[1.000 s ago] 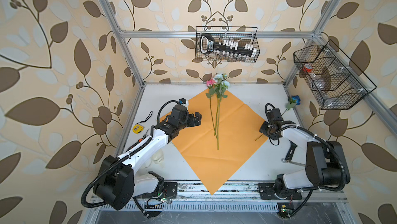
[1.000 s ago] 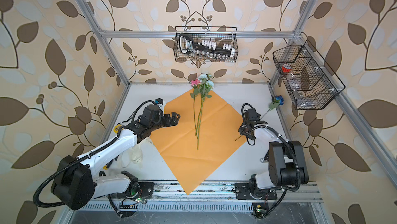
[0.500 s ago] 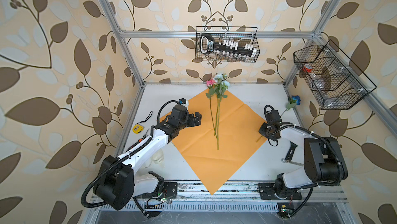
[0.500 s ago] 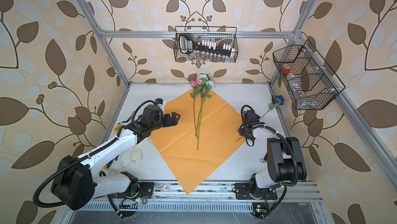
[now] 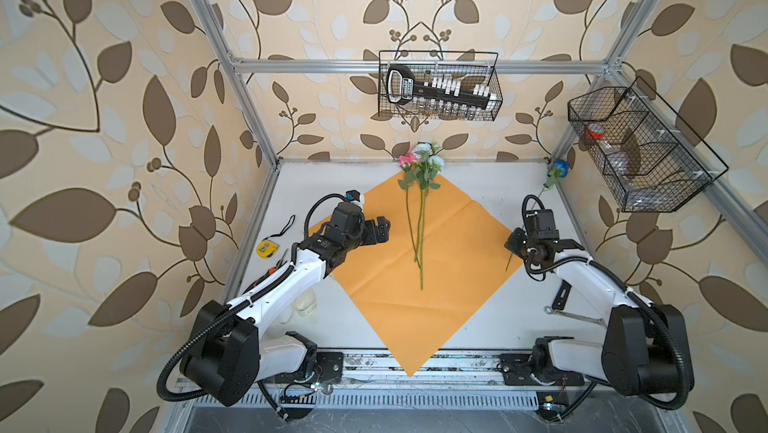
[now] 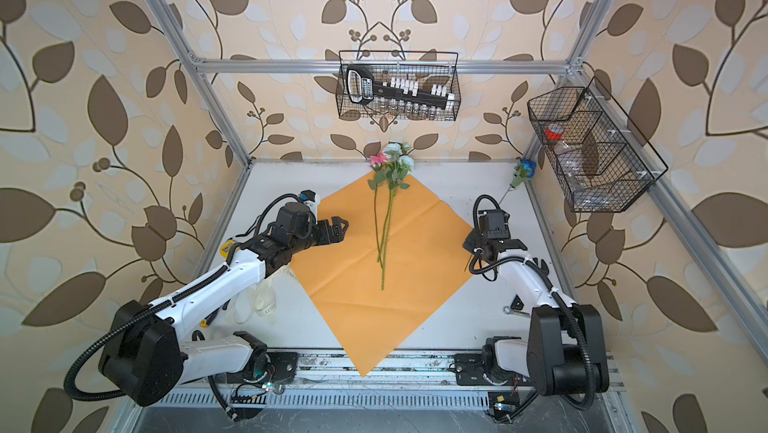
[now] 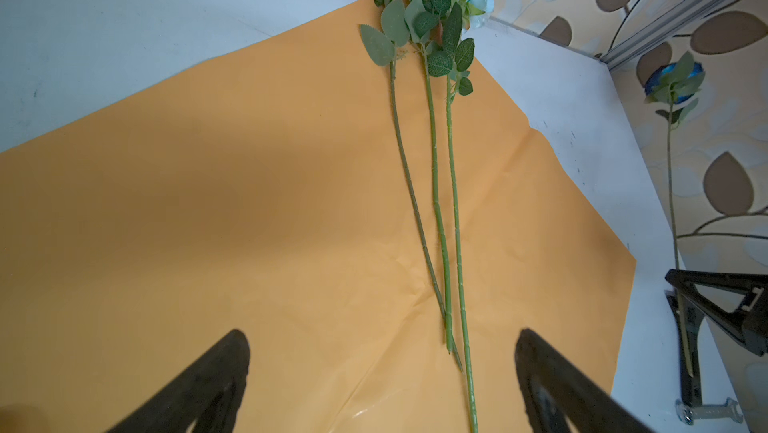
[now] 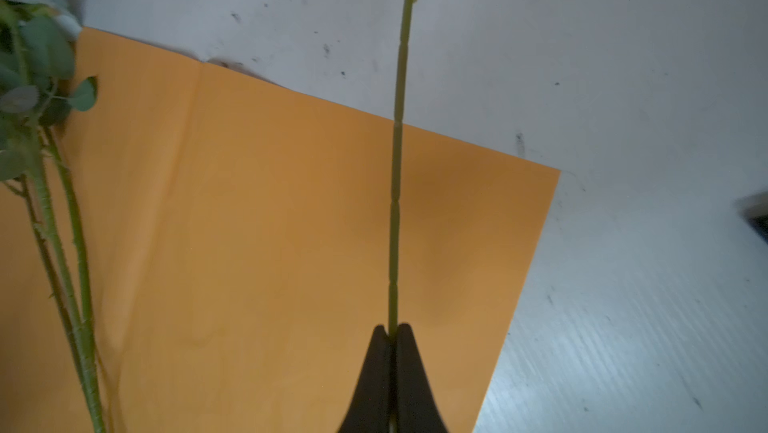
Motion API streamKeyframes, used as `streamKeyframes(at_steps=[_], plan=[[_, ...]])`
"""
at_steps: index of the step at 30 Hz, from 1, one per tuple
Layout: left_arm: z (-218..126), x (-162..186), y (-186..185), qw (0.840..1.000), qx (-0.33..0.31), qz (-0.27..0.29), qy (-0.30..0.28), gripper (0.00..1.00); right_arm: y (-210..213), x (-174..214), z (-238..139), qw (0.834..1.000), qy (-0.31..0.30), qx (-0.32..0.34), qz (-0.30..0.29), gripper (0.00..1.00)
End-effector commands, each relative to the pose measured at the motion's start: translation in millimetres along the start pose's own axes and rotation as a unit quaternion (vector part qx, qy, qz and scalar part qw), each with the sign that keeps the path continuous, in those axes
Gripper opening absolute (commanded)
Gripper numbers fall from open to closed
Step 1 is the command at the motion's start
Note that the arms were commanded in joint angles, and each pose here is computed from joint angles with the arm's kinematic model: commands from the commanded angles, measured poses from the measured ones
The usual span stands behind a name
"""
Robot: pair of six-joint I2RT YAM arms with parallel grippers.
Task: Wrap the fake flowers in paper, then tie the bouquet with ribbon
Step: 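Move the right gripper to the dark blue flower and grasp its stem, then carry the dark blue flower onto the bundle and lower it with the right gripper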
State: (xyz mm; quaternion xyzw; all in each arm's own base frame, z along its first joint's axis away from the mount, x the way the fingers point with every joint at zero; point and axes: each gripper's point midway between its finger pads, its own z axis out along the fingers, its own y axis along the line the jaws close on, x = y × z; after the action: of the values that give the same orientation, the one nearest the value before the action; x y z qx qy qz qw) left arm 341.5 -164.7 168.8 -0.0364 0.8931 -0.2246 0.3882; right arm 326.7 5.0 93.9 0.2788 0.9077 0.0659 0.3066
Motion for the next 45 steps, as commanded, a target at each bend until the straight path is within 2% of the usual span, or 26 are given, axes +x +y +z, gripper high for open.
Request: streamKeyframes(at_steps=[1, 7, 15, 24, 29, 38, 45], plan=[[-1.0, -6.7, 9.2, 1.000, -0.016, -0.011, -0.016, 0.99, 53.4, 12.2, -19.4, 0.995, 0.002, -0.084, -0.048, 0.00], [0.2, -4.0, 16.7, 0.999, -0.029, -0.021, -0.016, 0.99, 144.9, 70.1, -49.4, 0.974, 0.011, -0.174, -0.145, 0.00], [0.5, -0.9, 19.6, 0.999, -0.035, -0.026, -0.011, 0.99, 218.0, 138.4, -53.6, 0.949, 0.042, -0.228, -0.211, 0.00], [1.7, -3.0, 17.5, 0.999, -0.032, -0.025, -0.009, 0.99, 236.3, 146.5, -17.1, 0.960, 0.048, -0.195, -0.195, 0.00], [3.1, -2.0, 16.3, 0.999, -0.028, -0.024, -0.006, 0.99, 237.2, 153.2, 10.1, 0.965, 0.077, -0.177, -0.177, 0.00], [3.7, -1.4, 16.0, 0.999, -0.026, -0.022, -0.005, 0.99, 243.1, 155.4, 41.9, 0.967, 0.096, -0.159, -0.176, 0.00], [5.5, 0.5, 16.3, 0.999, -0.025, -0.025, -0.004, 0.99, 241.6, 165.4, 47.9, 0.965, 0.115, -0.160, -0.173, 0.01]])
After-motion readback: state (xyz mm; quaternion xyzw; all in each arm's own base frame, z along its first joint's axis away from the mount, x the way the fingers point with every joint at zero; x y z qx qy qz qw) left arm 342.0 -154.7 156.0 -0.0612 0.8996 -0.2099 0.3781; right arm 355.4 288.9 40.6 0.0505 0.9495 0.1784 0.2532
